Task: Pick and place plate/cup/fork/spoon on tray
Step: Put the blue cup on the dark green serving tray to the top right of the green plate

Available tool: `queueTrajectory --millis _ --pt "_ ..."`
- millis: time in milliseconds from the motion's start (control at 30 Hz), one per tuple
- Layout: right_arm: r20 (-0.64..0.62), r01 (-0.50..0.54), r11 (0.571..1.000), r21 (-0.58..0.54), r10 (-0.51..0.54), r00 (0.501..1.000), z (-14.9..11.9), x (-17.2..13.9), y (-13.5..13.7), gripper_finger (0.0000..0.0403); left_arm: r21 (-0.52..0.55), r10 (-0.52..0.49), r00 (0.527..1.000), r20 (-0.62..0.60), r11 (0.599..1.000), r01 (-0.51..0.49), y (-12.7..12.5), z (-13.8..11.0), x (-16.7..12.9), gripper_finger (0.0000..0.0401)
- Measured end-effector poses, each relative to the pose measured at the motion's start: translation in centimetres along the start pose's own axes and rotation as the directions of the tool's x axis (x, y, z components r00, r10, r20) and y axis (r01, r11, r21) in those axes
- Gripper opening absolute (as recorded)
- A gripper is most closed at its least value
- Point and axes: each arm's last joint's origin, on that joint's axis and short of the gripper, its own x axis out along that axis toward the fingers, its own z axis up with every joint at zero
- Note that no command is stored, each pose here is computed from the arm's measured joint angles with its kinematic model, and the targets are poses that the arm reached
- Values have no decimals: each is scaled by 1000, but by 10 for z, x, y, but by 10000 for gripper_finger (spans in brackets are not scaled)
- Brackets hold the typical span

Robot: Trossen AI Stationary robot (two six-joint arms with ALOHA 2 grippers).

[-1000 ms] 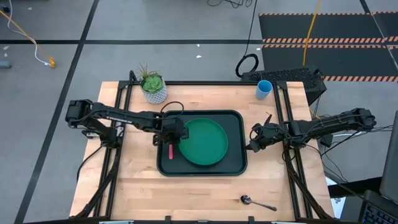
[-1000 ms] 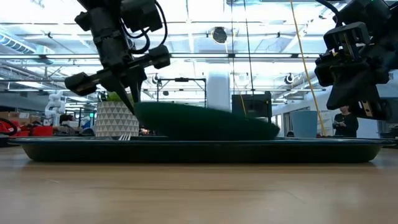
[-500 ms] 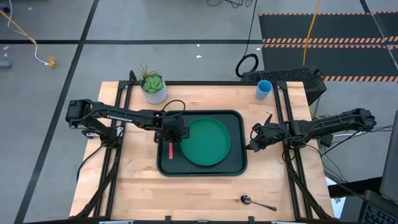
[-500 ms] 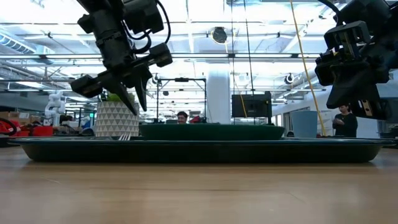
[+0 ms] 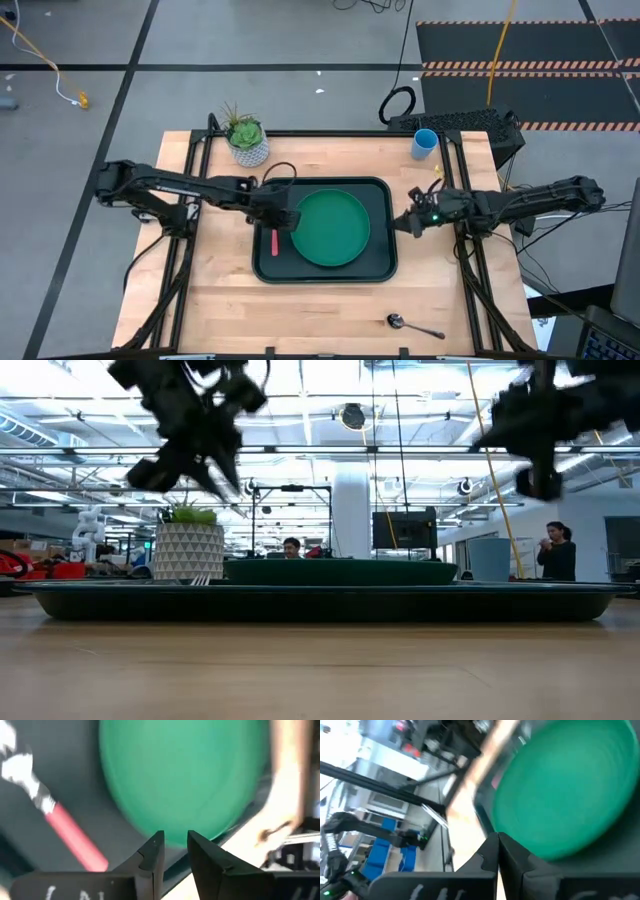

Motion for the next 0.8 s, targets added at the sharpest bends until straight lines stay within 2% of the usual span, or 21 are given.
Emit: queueTrajectory --millis 100,167,200,267,333,400,467,500,533,600,633,700,800 --pt "105 -28 997 -70 35 994 15 -5 19 0 129 -105 982 159 988 85 -9 0 -25 85" --pt "213 -90 988 -129 116 970 28 -9 35 0 223 -227 930 288 961 166 -19 3 -47 85" --pt "278 -138 976 -167 181 943 35 -13 44 0 277 -282 897 340 942 191 -22 4 -58 85" --pt "406 -239 936 -259 329 853 49 -22 61 0 414 -427 797 428 876 248 -32 6 -81 85" --pt "518 -276 891 -360 437 735 61 -33 73 0 555 -561 677 476 789 263 -39 7 -106 85" --pt "594 -245 856 -455 497 633 72 -45 85 0 667 -680 534 502 698 262 -46 7 -131 85" --pt "634 -154 845 -513 493 596 82 -55 97 0 721 -743 422 519 646 251 -46 7 -153 85" --pt "653 -92 843 -529 475 590 89 -59 105 0 738 -767 368 526 627 251 -45 7 -163 85" --pt "670 -18 843 -538 440 598 95 -62 112 0 745 -777 333 534 619 251 -43 7 -172 86" --pt "704 159 835 -527 324 632 108 -67 126 0 743 -778 292 556 623 244 -36 8 -186 86" --pt "727 268 822 -502 233 646 114 -68 131 0 740 -774 287 565 629 240 -32 8 -191 86" --pt "759 472 763 -442 37 651 125 -67 140 0 728 -756 302 581 648 223 -23 7 -199 86" --pt "781 709 610 -353 -225 582 140 -64 148 0 700 -706 376 600 691 182 -10 6 -202 85"
